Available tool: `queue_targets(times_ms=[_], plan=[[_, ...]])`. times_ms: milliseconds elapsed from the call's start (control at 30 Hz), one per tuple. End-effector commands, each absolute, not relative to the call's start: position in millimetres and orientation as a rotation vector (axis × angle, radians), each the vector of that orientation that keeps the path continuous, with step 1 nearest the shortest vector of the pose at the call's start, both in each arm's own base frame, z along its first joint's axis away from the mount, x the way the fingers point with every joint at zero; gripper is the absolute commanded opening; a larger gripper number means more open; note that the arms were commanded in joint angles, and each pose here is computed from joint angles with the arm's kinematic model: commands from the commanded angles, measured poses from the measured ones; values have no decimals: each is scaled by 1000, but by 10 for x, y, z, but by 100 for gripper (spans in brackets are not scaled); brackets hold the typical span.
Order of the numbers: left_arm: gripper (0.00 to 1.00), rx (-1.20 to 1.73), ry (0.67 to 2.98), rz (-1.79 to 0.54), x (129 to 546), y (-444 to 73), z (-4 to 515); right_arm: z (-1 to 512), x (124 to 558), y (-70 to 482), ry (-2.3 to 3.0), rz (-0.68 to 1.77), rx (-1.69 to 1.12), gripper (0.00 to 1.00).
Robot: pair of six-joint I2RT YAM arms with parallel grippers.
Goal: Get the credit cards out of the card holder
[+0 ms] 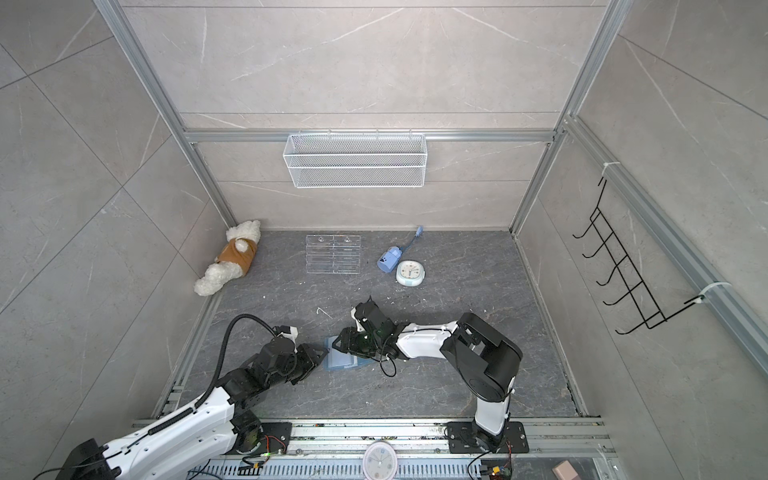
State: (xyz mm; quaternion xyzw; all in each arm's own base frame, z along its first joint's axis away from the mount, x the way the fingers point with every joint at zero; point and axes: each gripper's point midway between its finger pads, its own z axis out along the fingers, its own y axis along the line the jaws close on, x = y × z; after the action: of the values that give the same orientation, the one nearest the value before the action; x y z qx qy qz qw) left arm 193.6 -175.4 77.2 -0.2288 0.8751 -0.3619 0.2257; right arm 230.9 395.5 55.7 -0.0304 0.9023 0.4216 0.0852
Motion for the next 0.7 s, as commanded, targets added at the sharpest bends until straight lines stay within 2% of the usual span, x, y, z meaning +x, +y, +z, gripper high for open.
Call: queue_targets(times_ms=[0,167,300,667], plan=[[45,-590,2402,-1000,1958,-1784,959,633,2306,3913,2693,1195,-116,63],[53,-581,2426,-1053,1957,-1892,929,694,2302,3687,2697,1058,-113,72],[54,-593,2427,-1056,1974,-1909,880,601,2277,3508,2741,935,-106,72],[60,-653,2416,-1129,1958,-1894,678,306,2223,3327,2795,834,-68,69]])
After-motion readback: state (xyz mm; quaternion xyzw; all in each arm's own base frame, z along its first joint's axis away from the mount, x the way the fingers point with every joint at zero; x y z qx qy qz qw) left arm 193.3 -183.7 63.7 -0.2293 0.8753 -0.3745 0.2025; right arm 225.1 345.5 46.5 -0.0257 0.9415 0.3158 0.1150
